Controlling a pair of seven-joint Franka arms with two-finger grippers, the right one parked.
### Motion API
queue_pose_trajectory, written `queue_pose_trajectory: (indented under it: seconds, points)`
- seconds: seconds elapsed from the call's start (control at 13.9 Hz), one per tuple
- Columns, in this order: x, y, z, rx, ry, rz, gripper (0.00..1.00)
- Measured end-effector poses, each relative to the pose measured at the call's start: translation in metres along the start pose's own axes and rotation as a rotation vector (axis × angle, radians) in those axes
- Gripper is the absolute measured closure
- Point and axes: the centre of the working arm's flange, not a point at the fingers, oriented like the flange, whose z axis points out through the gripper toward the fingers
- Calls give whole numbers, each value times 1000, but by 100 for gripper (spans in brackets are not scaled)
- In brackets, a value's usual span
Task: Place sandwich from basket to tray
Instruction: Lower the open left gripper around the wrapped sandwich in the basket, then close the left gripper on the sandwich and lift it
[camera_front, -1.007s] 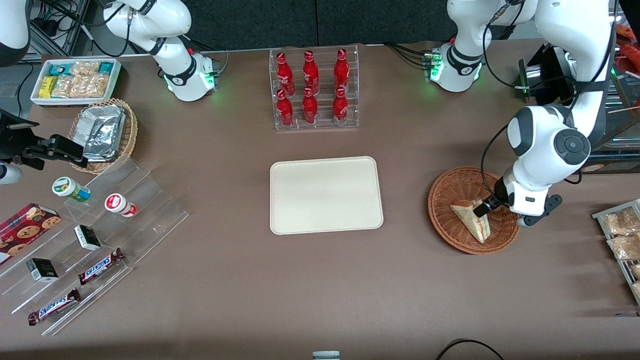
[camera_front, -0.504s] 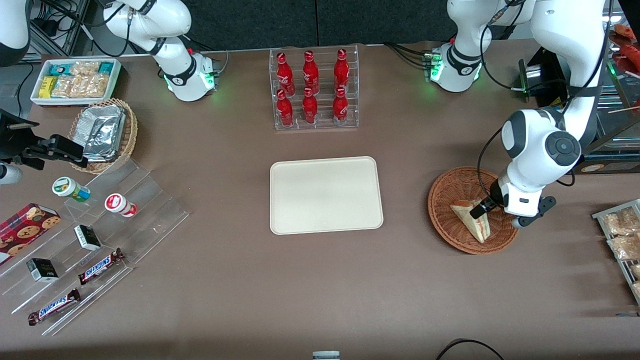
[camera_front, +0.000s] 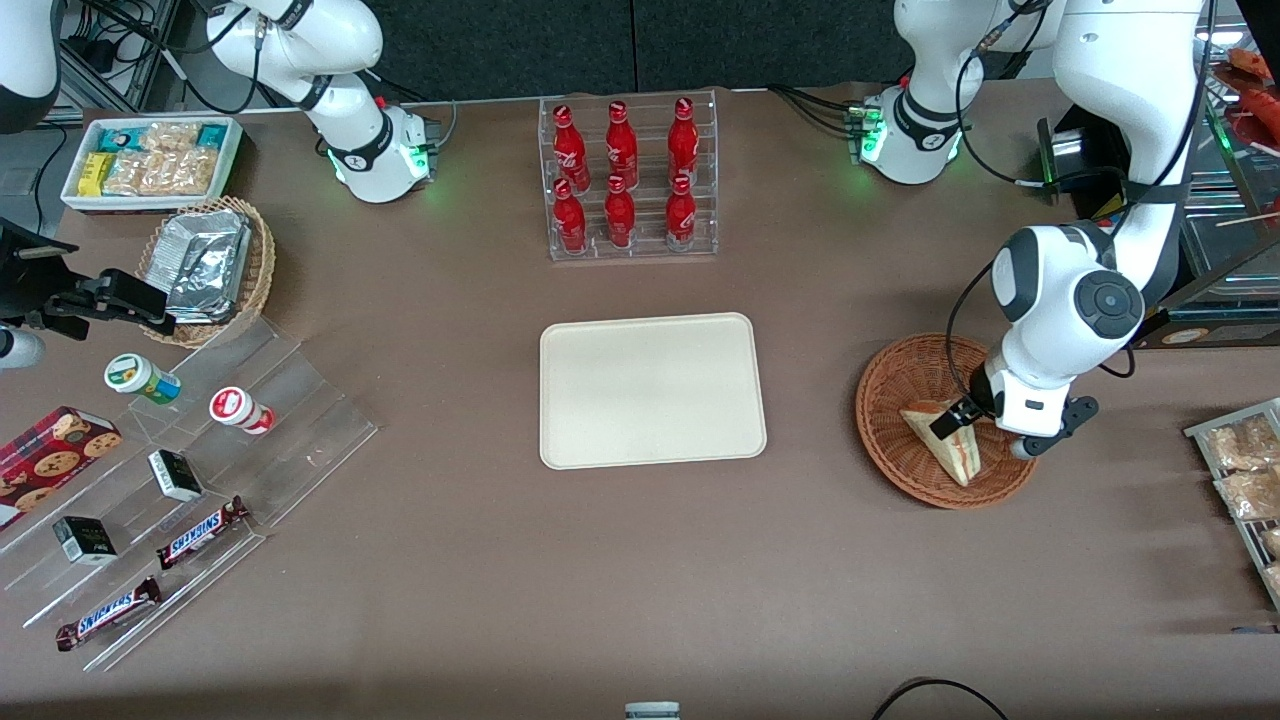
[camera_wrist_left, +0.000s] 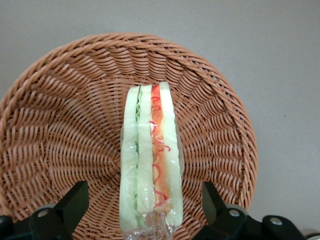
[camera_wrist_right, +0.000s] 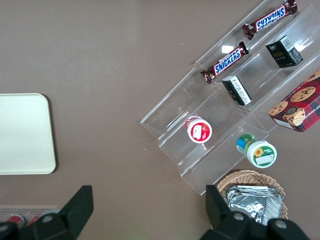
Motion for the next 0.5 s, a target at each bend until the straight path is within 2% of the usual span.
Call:
queue_pose_trajectory:
  seconds: [0.22,0.36,0.5]
  points:
    - [-3,3,9,4,-9,4,0]
    - [-6,6,15,6,-10,9,5]
    - [-7,6,20,10,-14,9,27]
